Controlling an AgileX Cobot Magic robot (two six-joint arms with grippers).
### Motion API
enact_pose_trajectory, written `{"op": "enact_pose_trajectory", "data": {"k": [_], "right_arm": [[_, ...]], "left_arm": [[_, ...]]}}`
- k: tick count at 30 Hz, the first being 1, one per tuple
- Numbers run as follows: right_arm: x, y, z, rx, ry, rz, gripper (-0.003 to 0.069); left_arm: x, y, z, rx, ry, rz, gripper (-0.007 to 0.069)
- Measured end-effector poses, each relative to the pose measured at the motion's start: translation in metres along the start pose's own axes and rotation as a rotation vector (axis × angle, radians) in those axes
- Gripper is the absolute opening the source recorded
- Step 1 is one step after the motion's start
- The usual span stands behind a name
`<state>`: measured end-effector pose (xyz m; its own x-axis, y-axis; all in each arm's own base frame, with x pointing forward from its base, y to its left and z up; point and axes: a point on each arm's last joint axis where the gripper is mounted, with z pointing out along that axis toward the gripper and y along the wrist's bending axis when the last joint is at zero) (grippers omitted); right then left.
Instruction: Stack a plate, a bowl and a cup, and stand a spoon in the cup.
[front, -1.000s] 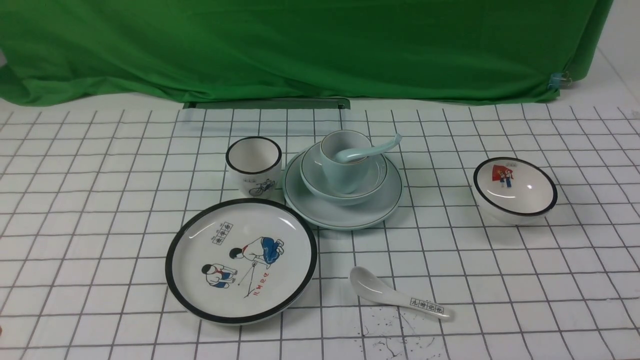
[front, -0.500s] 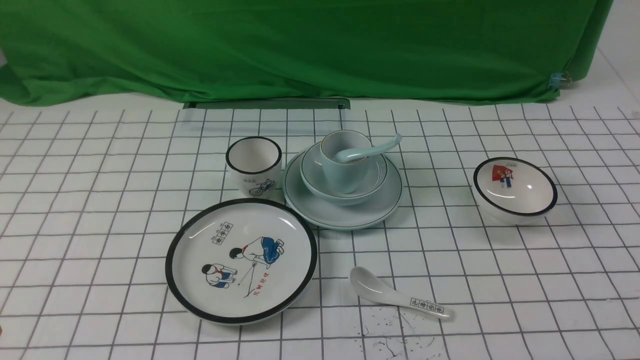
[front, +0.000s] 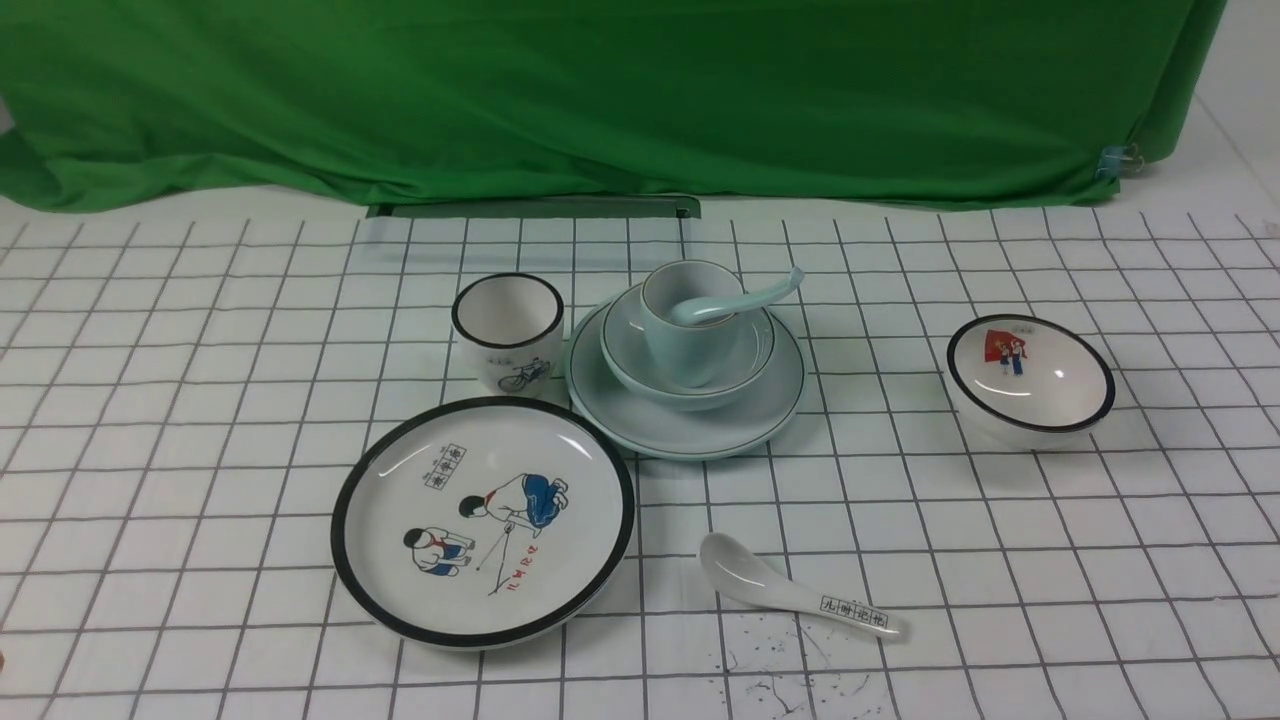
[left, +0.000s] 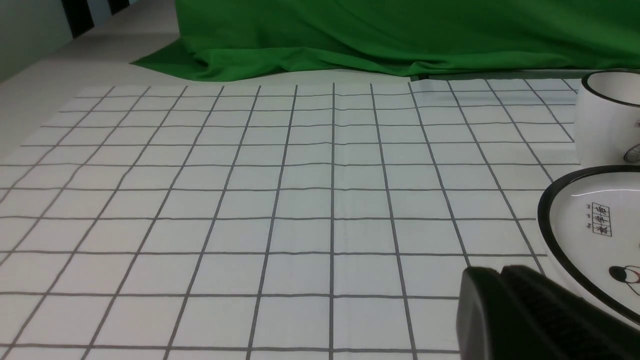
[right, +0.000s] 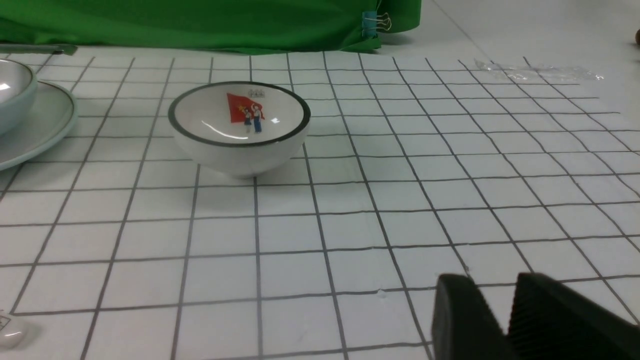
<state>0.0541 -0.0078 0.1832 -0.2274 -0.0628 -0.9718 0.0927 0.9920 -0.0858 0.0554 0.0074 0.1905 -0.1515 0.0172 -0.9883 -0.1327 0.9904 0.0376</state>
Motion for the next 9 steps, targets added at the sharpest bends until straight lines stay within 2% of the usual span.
{"op": "enact_pose_trajectory", "data": {"k": [9], "right_arm": [[0.0, 0.0, 0.0, 0.0, 0.0, 0.001, 0.0204]], "left_arm": [[0.0, 0.0, 0.0, 0.0, 0.0, 0.0, -0.0029]]}}
